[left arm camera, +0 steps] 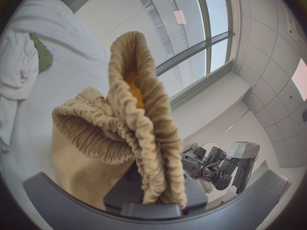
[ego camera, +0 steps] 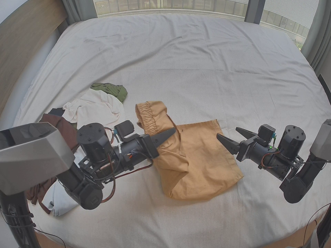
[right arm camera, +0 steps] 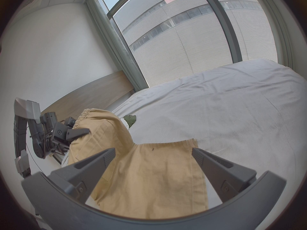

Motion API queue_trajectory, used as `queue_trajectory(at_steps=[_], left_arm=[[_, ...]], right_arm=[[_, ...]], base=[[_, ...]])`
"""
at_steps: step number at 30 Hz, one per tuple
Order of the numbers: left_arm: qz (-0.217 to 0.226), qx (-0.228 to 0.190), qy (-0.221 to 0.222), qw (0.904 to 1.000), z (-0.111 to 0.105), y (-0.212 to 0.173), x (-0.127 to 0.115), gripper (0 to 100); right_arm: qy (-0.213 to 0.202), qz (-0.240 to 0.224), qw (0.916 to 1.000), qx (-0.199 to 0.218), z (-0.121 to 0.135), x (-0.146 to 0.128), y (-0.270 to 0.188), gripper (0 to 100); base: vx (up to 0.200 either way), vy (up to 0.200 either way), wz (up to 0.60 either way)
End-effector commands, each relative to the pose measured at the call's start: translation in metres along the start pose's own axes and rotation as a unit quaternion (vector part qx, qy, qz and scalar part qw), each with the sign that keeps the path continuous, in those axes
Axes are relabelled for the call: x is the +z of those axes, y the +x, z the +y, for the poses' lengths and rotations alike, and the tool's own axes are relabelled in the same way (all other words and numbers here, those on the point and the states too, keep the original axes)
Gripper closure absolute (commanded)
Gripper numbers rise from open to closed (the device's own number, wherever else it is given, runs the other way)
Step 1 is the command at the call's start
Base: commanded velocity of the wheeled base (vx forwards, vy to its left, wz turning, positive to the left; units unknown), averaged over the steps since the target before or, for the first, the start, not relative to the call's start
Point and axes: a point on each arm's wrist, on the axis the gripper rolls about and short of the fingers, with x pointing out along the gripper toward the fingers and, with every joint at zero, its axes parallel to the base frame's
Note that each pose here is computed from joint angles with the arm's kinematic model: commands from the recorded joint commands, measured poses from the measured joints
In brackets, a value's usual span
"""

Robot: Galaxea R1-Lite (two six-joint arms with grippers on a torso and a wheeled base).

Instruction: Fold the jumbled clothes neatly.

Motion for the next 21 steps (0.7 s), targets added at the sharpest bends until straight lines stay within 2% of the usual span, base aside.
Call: queue_trajectory(at_steps=[1,11,21], left_arm=[[0.016,-0.019,-0.013,0.9996,-0.001,0.029,-0.025,100],[0.037,-0.024,-0.031,0.9986,0.007,0.043,-0.050,100],[0.041,-0.033,-0.040,0.9978,0.006,0.052,-0.059,100]], right_arm=[[0.005,-0.021,0.9997,-0.008,-0.006,0.010,0.000,0],[0.004,-0.028,0.9995,-0.012,-0.009,0.014,0.001,0],[0.002,-0.033,0.9993,-0.014,-0.010,0.017,0.001,0]], base=[[0.000,0.000,0.00],[0.000,0.000,0.00],[0.000,0.000,0.00]])
